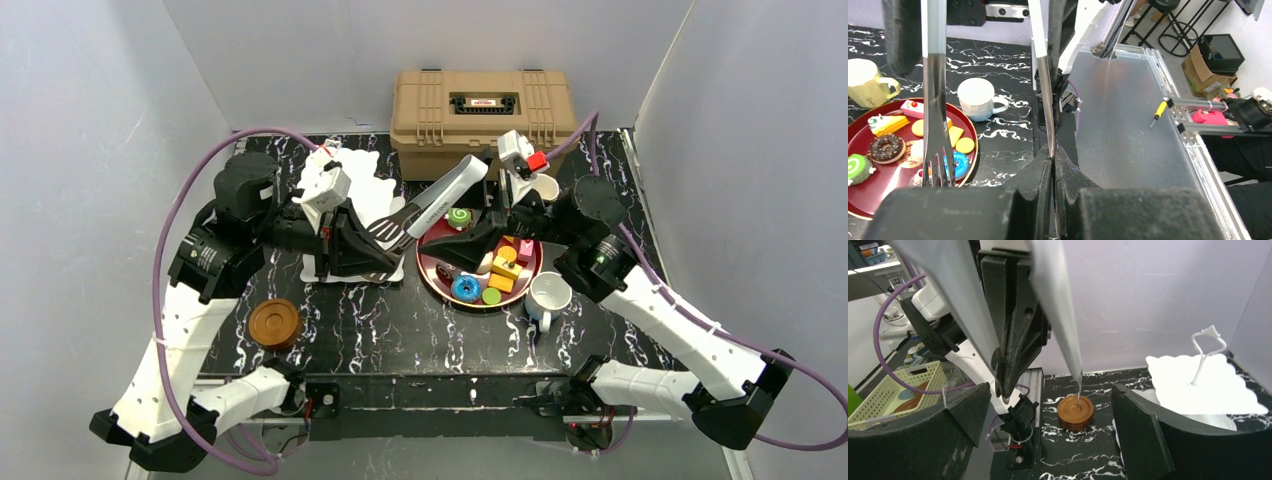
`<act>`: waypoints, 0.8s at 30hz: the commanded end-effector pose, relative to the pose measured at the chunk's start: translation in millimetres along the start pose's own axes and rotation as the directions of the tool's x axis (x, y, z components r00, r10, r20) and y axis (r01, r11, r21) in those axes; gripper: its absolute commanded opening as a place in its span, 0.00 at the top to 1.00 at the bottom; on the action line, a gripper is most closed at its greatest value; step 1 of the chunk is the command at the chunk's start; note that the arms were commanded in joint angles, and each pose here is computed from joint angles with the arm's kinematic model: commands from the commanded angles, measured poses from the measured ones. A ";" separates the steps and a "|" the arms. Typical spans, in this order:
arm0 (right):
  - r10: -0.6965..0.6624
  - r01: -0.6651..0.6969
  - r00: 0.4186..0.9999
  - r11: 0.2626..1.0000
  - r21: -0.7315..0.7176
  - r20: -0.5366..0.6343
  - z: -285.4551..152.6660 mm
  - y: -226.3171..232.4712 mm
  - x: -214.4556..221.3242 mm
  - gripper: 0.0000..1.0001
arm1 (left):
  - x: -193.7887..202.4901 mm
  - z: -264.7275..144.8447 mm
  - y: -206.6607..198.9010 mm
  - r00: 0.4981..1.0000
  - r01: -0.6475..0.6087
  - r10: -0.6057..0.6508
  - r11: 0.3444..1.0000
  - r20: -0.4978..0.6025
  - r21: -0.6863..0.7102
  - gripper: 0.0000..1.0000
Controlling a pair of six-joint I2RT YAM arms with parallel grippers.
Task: Serve the afternoon tea
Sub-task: Adjust the clamp.
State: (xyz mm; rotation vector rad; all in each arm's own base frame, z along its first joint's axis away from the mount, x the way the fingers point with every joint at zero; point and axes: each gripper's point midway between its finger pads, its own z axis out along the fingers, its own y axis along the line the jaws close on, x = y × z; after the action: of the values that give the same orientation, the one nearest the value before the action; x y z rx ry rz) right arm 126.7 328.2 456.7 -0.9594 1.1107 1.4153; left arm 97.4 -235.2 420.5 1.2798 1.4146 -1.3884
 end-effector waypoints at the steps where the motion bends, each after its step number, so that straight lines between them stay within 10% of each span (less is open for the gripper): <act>1: -0.091 0.099 0.988 0.994 -0.056 0.121 4.3 14.0 -49.1 0.02 | -2.6 -4.1 -14.0 0.999 -0.053 0.052 0.998 0.012 0.030 1.00; 8: -0.029 0.060 0.984 0.983 -0.172 0.174 12.5 28.8 -65.2 0.04 | 5.5 -4.0 -3.2 0.997 -0.077 0.077 0.997 -0.010 -0.013 1.00; 24: 0.062 -0.052 0.996 0.989 -0.141 0.068 19.9 15.3 -43.5 0.42 | 2.3 -4.2 15.8 0.991 -0.133 0.132 0.986 -0.012 -0.097 1.00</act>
State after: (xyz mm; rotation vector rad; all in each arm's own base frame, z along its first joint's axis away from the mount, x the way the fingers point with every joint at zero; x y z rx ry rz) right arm 126.2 345.8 484.9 -0.9642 1.0490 1.5952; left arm 111.1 -233.0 407.2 1.2879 1.4129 -1.2547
